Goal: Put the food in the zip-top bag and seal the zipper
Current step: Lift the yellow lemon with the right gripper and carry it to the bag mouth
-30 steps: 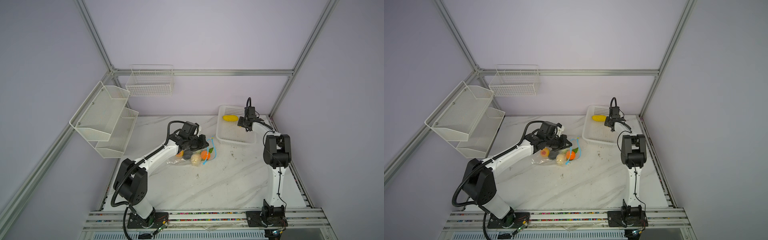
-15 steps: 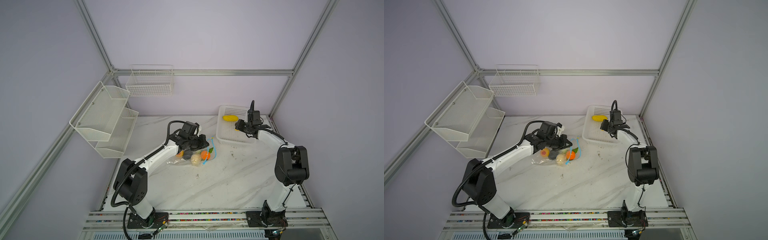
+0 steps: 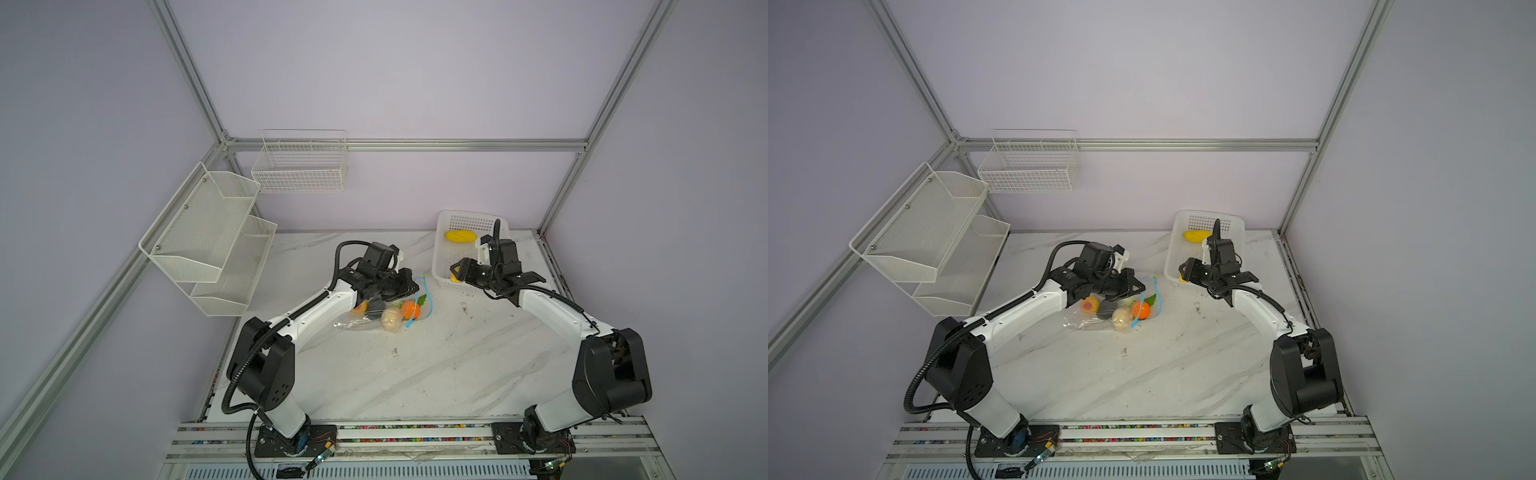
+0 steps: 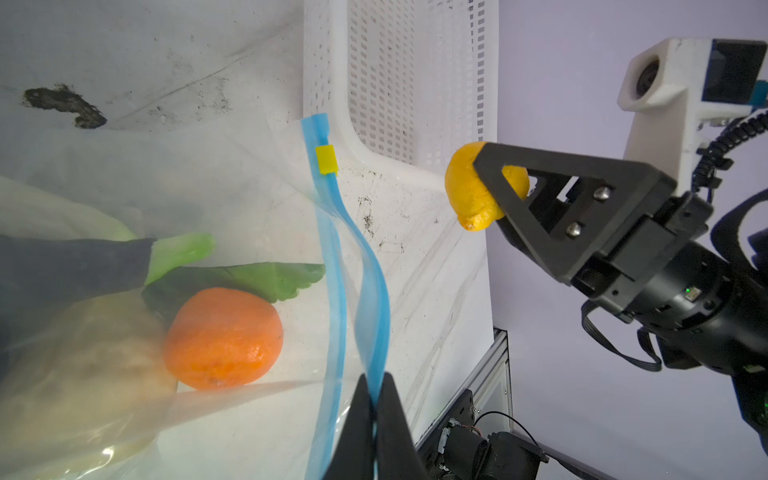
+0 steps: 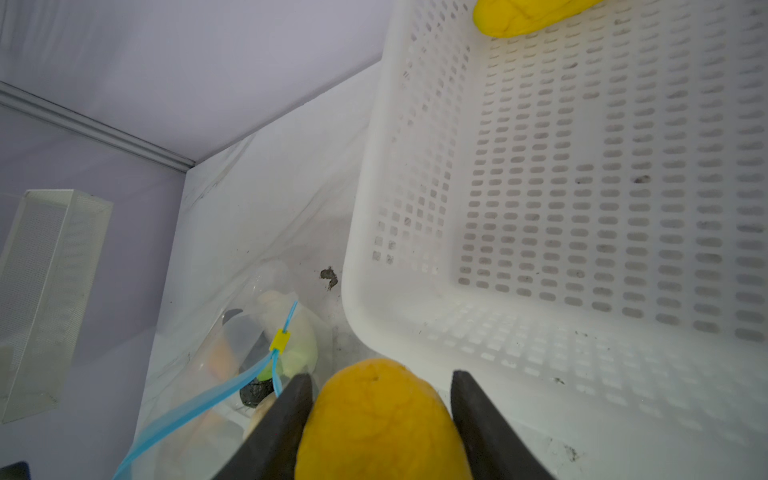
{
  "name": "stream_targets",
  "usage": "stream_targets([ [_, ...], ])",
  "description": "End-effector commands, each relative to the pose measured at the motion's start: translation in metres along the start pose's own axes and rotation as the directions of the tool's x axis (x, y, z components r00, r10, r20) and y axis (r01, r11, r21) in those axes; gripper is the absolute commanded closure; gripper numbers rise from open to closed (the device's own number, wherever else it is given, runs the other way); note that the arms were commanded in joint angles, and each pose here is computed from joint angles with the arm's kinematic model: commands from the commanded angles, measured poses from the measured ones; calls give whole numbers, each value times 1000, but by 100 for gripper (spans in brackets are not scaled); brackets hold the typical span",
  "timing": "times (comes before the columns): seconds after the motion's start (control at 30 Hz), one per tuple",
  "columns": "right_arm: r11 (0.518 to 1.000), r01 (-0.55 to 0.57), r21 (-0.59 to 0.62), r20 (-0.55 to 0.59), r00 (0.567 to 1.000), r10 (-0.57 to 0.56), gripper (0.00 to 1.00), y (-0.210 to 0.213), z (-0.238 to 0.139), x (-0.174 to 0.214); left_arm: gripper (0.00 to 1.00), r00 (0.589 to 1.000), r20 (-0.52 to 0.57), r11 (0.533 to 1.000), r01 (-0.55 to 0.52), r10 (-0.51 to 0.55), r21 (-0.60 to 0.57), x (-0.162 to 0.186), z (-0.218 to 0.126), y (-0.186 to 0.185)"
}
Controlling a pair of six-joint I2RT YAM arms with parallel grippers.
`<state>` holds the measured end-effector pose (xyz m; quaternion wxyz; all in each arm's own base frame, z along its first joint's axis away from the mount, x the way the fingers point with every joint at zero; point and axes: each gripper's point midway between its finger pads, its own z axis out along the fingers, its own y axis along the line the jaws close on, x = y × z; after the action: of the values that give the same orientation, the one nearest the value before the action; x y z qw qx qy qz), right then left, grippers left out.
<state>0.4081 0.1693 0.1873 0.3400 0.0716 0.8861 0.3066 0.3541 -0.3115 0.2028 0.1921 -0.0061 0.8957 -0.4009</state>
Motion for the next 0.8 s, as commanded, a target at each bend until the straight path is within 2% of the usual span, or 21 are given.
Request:
stream_targets([
  [0.0, 995, -22, -95, -17, 1000, 21, 46, 24, -7, 14, 100, 995, 87, 994, -61, 53, 88, -22, -27, -36],
  [0.27, 983, 4, -183, -69, 997, -17, 45, 56, -5, 47, 100, 994, 97, 994, -61, 52, 91, -22, -32, -40],
  [0.53, 968, 36, -248, -109, 992, -65, 45, 83, 13, 69, 100, 993, 108, 993, -65, 55, 94, -22, -38, -45],
  [0.77, 963, 60, -264, -136, 986, -99, 45, 95, 25, 81, 100, 993, 107, 993, -66, 56, 93, -22, -39, -46],
])
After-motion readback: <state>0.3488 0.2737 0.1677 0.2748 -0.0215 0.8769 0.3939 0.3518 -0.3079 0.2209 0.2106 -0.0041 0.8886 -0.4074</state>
